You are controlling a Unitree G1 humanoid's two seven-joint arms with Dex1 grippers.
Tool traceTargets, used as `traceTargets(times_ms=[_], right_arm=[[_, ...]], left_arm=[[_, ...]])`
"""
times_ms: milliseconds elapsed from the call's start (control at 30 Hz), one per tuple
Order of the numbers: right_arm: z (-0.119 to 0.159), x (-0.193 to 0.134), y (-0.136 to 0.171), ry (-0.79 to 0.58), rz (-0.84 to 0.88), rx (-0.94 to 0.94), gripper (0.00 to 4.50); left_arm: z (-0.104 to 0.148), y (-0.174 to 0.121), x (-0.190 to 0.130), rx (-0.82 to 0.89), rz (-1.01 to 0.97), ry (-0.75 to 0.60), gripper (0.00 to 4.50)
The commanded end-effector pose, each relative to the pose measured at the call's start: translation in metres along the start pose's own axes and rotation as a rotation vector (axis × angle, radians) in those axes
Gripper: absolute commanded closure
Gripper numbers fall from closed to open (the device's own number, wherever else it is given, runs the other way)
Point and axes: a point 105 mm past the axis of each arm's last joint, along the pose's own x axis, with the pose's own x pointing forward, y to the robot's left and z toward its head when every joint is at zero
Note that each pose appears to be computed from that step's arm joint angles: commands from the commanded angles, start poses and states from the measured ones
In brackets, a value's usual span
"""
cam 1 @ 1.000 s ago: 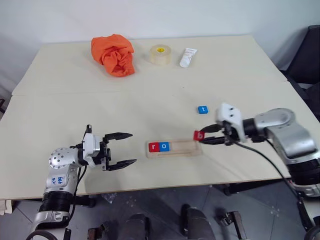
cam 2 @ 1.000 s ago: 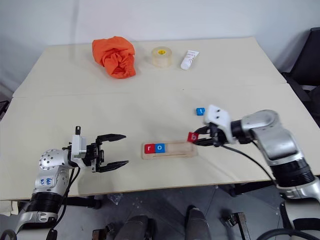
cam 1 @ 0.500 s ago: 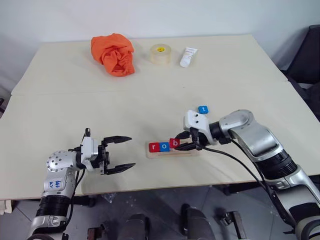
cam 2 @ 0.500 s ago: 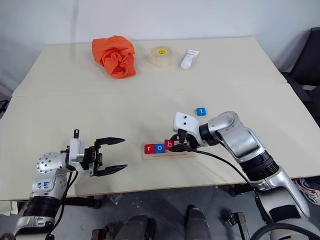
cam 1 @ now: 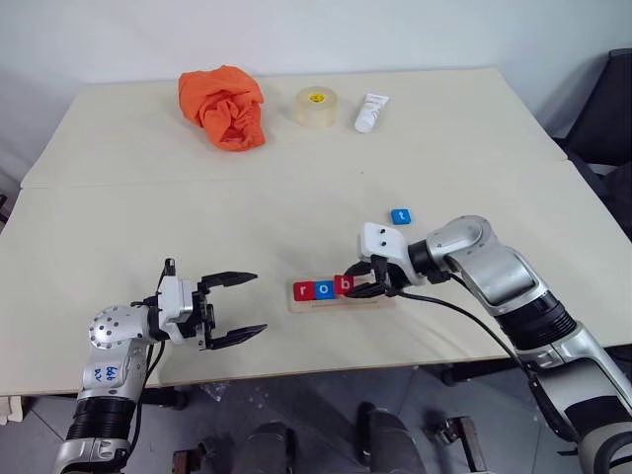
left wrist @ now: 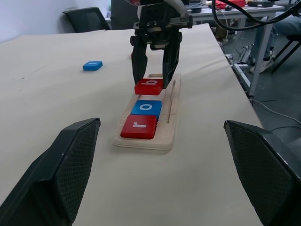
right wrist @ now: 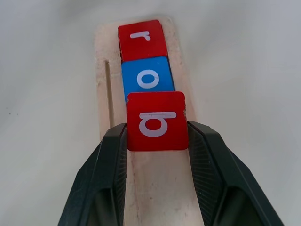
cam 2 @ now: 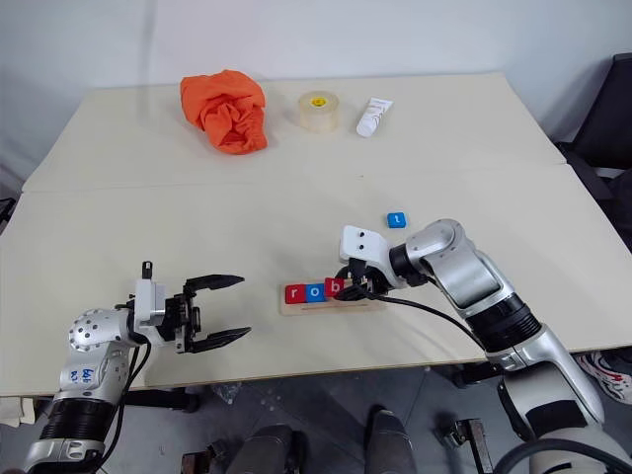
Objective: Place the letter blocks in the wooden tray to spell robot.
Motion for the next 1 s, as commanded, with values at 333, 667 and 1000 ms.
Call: traceTargets(times_ms=[333,667,1000], right_arm=[[0.011,-0.004,-0.005,-0.008,-0.011,-0.051,0.06],[0.020,-0.014,-0.006,-0.119,-0.072,-0.033,0.06],[-0.027,-0.090,-0.022,-0.205,-0.447,0.190,0.06]], left_arm=[[0.008,0.005,-0.003,0.033,0.021,-0.014,0.00],[0.009,0.010,-0.001,0.038,0.021,-0.017,0.00],[0.007,0.012,-0.004,0.033,0.038,-0.011,0.00]])
